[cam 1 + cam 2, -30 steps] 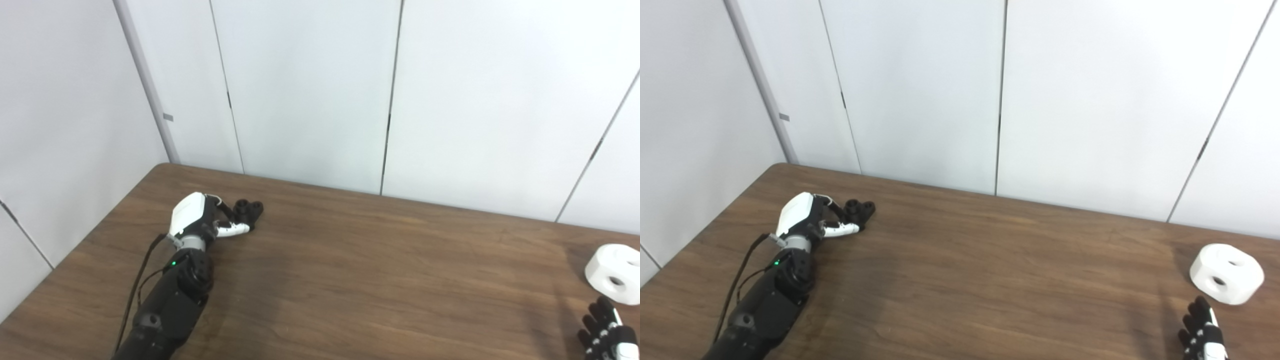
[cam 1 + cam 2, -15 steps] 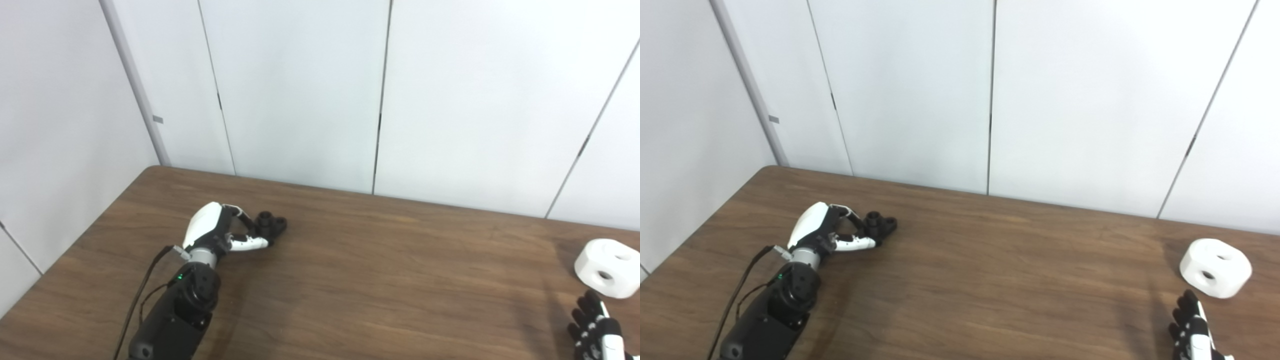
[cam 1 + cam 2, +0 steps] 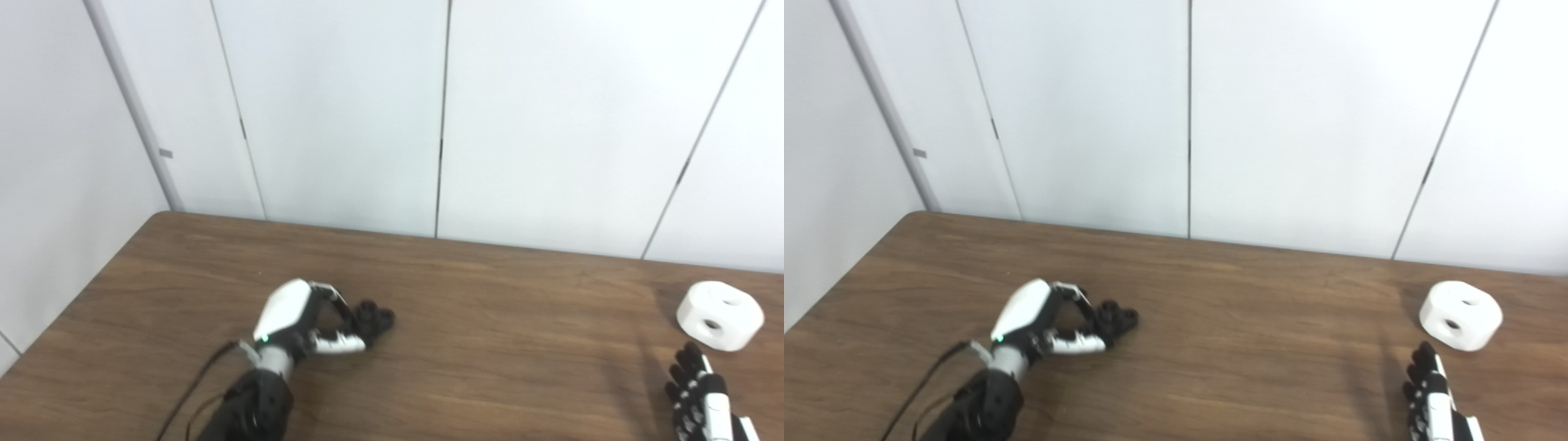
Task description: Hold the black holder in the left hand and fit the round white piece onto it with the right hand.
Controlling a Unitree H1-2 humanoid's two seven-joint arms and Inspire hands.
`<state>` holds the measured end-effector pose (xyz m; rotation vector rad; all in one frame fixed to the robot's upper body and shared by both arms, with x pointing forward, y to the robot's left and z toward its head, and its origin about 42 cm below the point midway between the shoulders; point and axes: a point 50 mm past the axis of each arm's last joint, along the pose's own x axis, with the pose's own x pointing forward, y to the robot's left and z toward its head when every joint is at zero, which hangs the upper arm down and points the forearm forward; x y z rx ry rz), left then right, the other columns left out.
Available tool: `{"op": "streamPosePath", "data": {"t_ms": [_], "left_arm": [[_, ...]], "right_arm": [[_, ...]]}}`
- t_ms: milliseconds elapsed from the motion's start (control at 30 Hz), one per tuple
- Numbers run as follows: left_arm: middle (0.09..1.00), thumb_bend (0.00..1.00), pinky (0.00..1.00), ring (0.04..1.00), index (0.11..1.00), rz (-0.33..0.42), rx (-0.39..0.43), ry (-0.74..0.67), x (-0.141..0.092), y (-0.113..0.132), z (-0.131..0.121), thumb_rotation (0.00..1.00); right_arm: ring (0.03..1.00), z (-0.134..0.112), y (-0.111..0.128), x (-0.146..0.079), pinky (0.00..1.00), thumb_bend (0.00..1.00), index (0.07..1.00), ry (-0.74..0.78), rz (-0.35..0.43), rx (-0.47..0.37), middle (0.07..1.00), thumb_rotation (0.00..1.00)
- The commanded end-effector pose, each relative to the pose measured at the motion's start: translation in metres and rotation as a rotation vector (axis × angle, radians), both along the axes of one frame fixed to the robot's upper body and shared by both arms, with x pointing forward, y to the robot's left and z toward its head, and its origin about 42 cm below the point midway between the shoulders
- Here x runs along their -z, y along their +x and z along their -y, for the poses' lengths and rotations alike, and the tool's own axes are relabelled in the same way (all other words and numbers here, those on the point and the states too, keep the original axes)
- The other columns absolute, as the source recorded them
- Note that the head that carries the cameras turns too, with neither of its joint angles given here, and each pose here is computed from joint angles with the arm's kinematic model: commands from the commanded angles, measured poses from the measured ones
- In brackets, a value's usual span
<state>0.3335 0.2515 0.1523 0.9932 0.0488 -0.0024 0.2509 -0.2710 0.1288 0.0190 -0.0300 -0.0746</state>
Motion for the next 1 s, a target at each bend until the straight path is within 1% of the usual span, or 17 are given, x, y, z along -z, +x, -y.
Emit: {"op": "streamPosePath", "data": {"t_ms": [0, 200, 300, 433, 600, 733, 867, 967], "left_arm": [[0.792, 0.52, 0.97, 0.901, 0.483, 0.095, 0.049, 0.035, -0.020, 0.000, 0.006, 0.05], [0.787, 0.52, 0.97, 0.900, 0.483, 0.109, 0.137, 0.060, -0.014, -0.019, 0.027, 0.05], [0.787, 0.52, 0.98, 0.903, 0.483, 0.118, 0.171, 0.070, -0.013, -0.027, 0.035, 0.05], [0.786, 0.52, 0.97, 0.897, 0.483, 0.124, 0.222, 0.076, -0.012, -0.039, 0.048, 0.05], [0.784, 0.52, 0.95, 0.882, 0.484, 0.140, 0.274, 0.091, -0.010, -0.057, 0.062, 0.05], [0.780, 0.52, 0.94, 0.873, 0.484, 0.152, 0.287, 0.063, -0.008, -0.069, 0.070, 0.05], [0.779, 0.52, 0.94, 0.868, 0.484, 0.167, 0.279, 0.038, 0.000, -0.079, 0.075, 0.05], [0.781, 0.52, 0.94, 0.864, 0.484, 0.173, 0.285, 0.028, 0.007, -0.087, 0.080, 0.05]], "right_arm": [[1.000, -0.004, 0.007, -0.013, 1.00, 0.47, 1.000, -0.008, 0.064, -0.006, 0.993, 1.00], [1.000, -0.008, 0.007, -0.015, 1.00, 0.51, 1.000, -0.007, 0.065, -0.010, 0.985, 1.00], [1.000, -0.011, 0.008, -0.016, 1.00, 0.52, 1.000, -0.012, 0.070, -0.008, 0.983, 1.00], [1.000, -0.015, 0.007, -0.019, 1.00, 0.53, 1.000, -0.028, 0.077, -0.016, 0.977, 1.00], [1.000, -0.019, 0.007, -0.024, 1.00, 0.55, 1.000, -0.011, 0.072, -0.009, 0.985, 1.00], [1.000, -0.021, 0.008, -0.028, 1.00, 0.55, 1.000, -0.027, 0.073, 0.000, 0.982, 1.00], [0.994, -0.022, 0.007, -0.031, 1.00, 0.57, 1.000, -0.039, 0.067, 0.013, 0.973, 1.00], [0.975, -0.023, 0.006, -0.034, 1.00, 0.54, 1.000, -0.065, 0.068, 0.017, 0.959, 1.00]]}}
